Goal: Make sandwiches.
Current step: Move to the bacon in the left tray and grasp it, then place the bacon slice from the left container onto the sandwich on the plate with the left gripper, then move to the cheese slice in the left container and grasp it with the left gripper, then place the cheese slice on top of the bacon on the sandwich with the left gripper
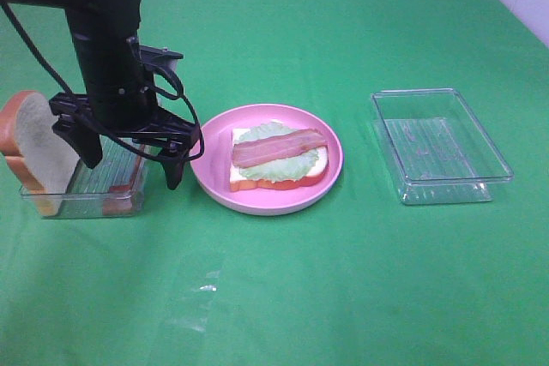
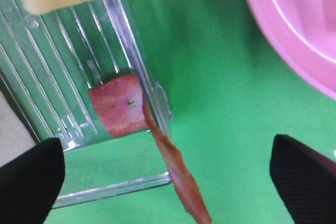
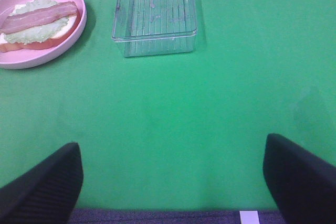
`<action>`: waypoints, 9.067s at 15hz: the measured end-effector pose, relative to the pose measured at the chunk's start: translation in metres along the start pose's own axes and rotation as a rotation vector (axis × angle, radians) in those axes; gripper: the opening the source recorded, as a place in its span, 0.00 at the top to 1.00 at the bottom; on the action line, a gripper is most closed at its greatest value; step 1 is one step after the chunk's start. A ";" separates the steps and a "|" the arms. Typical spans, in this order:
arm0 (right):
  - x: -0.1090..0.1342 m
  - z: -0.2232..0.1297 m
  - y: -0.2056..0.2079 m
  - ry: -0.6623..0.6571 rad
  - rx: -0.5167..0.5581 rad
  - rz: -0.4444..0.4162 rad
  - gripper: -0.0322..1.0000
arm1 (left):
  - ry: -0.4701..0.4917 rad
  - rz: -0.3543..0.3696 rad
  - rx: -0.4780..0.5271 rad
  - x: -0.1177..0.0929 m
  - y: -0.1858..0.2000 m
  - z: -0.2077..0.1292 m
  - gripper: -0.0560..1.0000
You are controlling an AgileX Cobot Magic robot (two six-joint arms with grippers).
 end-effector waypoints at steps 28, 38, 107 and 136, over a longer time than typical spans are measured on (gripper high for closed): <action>0.000 0.000 0.000 0.000 0.000 0.000 0.11 | 0.000 0.004 0.010 0.001 0.000 -0.002 0.95; 0.000 0.000 0.000 0.000 0.000 0.000 0.11 | -0.059 -0.113 -0.217 -0.001 0.115 -0.007 0.95; 0.000 0.000 0.000 0.000 0.000 0.001 0.11 | 0.074 -0.115 -0.102 0.027 0.020 0.085 0.02; 0.000 0.000 0.000 -0.001 0.000 0.002 0.11 | 0.077 -0.146 -0.192 0.026 0.061 0.086 0.95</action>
Point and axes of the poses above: a point on each arm's last joint axis where the gripper is mounted, y pointing back along that axis away from the gripper, x along the wrist's bending axis when the last joint is at zero, z = x × y, the point moved 7 cm from there along -y, pointing out along that axis toward the gripper, and after that the axes turned 8 degrees about y, right-handed, at the moved point
